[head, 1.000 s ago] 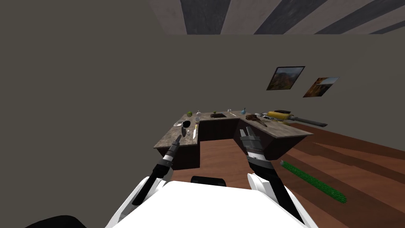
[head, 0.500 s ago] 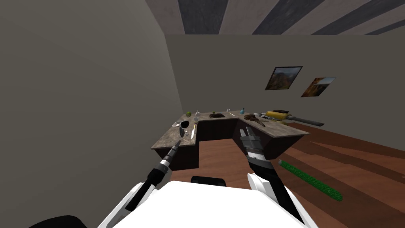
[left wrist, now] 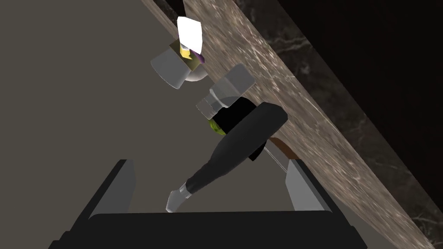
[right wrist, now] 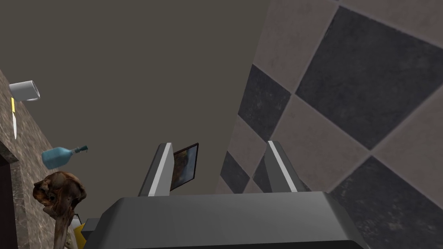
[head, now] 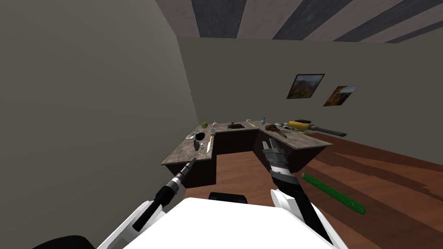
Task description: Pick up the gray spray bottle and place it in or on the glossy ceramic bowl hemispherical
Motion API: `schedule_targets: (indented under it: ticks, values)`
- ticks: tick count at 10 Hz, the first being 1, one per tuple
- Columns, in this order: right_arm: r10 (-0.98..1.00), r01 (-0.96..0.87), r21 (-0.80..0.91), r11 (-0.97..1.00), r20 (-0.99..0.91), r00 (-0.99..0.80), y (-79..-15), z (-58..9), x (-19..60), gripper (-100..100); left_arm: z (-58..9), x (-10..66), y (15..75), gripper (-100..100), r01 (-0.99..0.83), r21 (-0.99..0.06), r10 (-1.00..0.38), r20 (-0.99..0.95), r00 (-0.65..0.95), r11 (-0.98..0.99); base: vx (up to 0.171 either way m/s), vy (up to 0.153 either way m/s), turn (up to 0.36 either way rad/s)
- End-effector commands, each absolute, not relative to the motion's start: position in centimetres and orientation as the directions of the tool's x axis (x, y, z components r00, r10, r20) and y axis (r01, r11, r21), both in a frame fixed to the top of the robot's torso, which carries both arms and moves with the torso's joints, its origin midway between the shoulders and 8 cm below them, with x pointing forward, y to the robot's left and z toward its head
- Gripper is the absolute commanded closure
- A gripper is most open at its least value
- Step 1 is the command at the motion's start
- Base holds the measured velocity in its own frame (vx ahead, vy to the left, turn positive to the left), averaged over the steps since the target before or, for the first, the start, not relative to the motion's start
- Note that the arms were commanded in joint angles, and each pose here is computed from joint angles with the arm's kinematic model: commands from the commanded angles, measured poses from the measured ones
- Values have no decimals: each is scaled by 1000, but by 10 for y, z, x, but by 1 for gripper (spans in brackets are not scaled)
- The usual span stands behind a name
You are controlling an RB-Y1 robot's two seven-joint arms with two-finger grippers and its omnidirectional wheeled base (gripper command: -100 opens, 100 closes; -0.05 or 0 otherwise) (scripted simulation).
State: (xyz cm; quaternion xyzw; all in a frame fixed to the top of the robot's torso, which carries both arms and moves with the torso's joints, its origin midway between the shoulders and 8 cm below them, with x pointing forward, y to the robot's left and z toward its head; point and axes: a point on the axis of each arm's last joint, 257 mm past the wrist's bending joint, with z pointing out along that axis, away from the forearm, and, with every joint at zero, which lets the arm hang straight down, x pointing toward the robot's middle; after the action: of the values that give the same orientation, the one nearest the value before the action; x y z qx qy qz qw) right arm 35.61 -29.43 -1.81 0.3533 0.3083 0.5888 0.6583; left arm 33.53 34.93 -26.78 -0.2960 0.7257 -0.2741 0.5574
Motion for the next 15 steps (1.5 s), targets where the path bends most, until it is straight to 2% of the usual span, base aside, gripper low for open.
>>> schedule_targets:
  ticks: [1, 8, 15]
  values:
    - [993, -557, 828, 57, 10, 117, -294, -18, 356, 0, -280, 332, 366, -100, -162, -678, -695, -678, -239, 717, 20, -26, -90]
    - [993, -557, 828, 57, 10, 117, -294, -18, 356, 0, -294, 336, 444, -100, -250, -434, -498, -795, -347, 866, 28, -27, -92]
    - [993, -557, 828, 57, 10, 117, -294, -18, 356, 0, -269, 355, 514, -100, -282, -197, -303, -864, -402, 939, 29, -18, -84]
